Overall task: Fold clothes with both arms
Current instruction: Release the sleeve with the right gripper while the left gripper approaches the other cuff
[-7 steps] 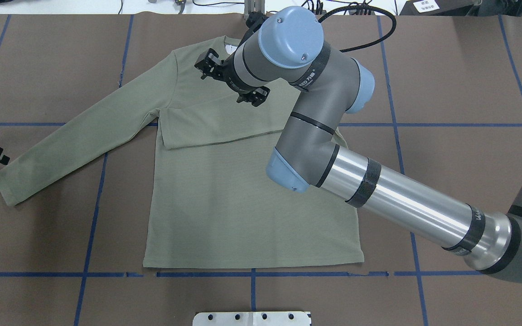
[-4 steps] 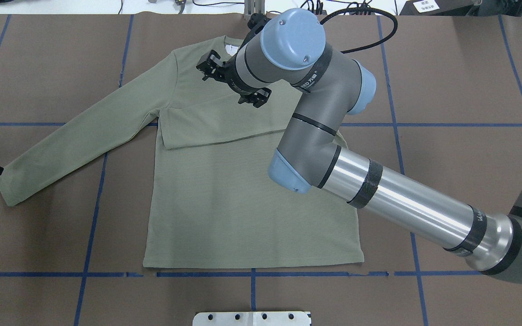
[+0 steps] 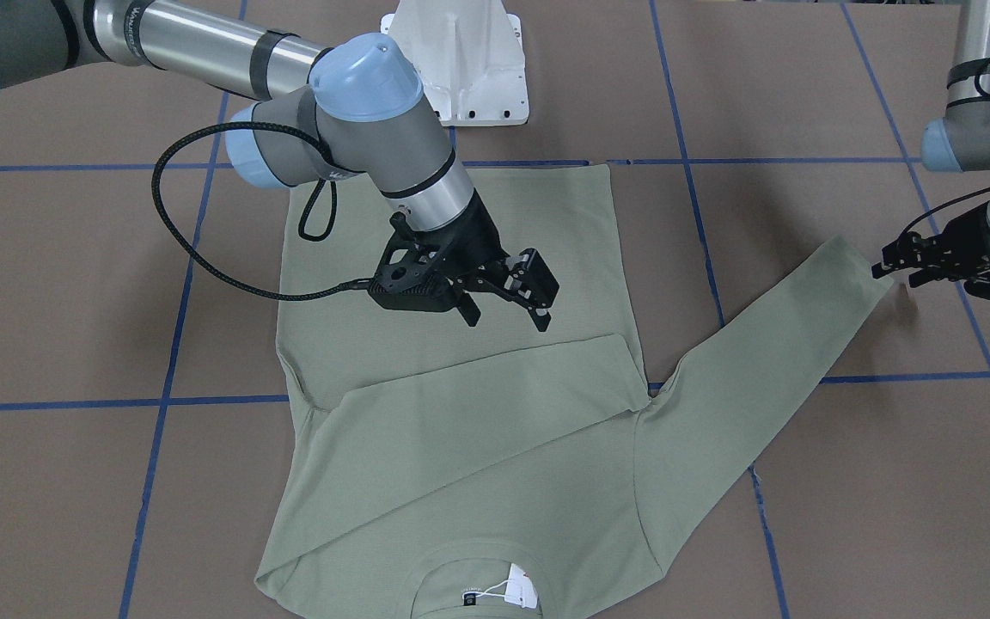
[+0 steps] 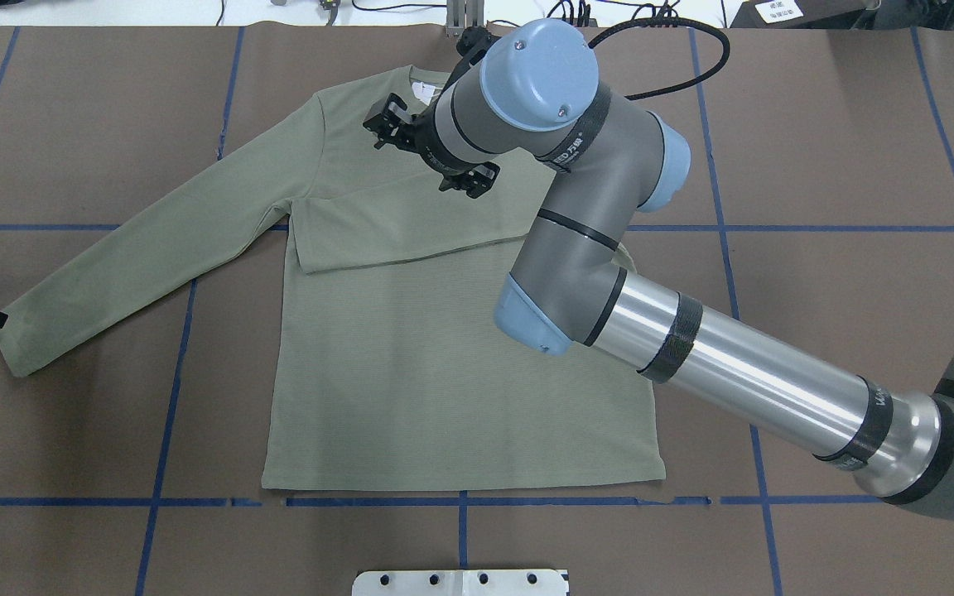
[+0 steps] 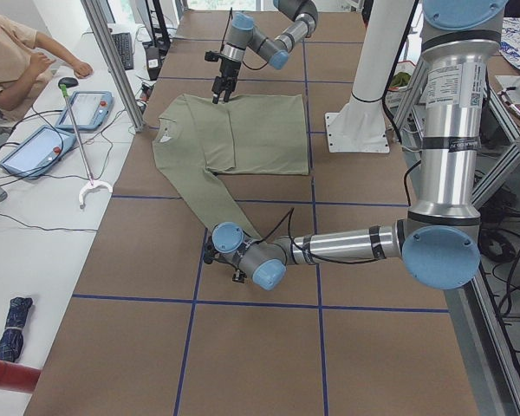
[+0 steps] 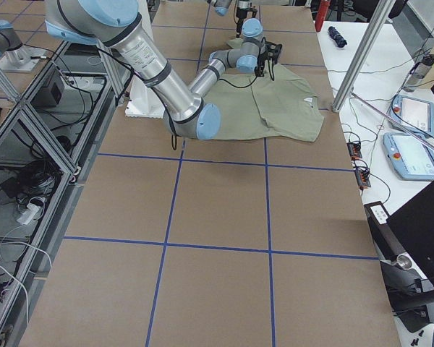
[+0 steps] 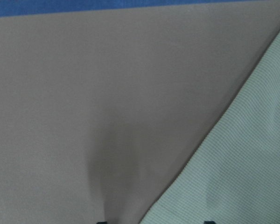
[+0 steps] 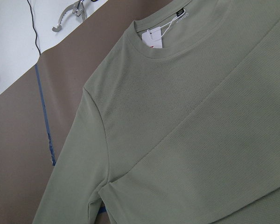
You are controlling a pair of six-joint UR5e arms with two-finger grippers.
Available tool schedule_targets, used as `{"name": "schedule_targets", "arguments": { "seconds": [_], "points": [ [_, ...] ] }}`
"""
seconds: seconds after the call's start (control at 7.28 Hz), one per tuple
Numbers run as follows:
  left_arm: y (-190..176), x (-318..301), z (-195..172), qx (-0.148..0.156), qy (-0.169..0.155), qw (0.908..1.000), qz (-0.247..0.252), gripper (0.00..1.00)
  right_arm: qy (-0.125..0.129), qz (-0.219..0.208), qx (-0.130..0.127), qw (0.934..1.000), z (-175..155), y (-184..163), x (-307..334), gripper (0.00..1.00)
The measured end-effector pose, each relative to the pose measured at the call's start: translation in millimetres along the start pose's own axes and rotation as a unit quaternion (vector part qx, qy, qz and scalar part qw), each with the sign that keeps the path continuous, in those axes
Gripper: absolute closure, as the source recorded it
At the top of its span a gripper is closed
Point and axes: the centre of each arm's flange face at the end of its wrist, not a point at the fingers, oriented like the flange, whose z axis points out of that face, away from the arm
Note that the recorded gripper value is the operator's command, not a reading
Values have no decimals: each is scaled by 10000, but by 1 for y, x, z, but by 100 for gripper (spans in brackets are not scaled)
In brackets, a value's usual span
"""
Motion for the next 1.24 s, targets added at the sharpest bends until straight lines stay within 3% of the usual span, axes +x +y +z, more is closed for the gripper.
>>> {"name": "schedule_targets", "arguments": {
  "seconds": [0.69, 0.82, 0.96, 1.24],
  "points": [
    [-2, 5, 6, -46, 13, 10000, 15, 38, 60, 15, 22, 10000, 2, -3, 16, 1],
    [-2, 6, 7, -60, 14, 10000, 23, 56, 71, 18, 22, 10000, 3, -3, 18, 1],
    [-2, 7, 8, -66, 13, 10000, 32, 100, 73, 19, 24, 10000, 3, -3, 19, 1],
    [-2, 8, 8, -65, 23, 10000, 56, 100, 70, 18, 25, 10000, 2, -3, 21, 1]
  ]
}}
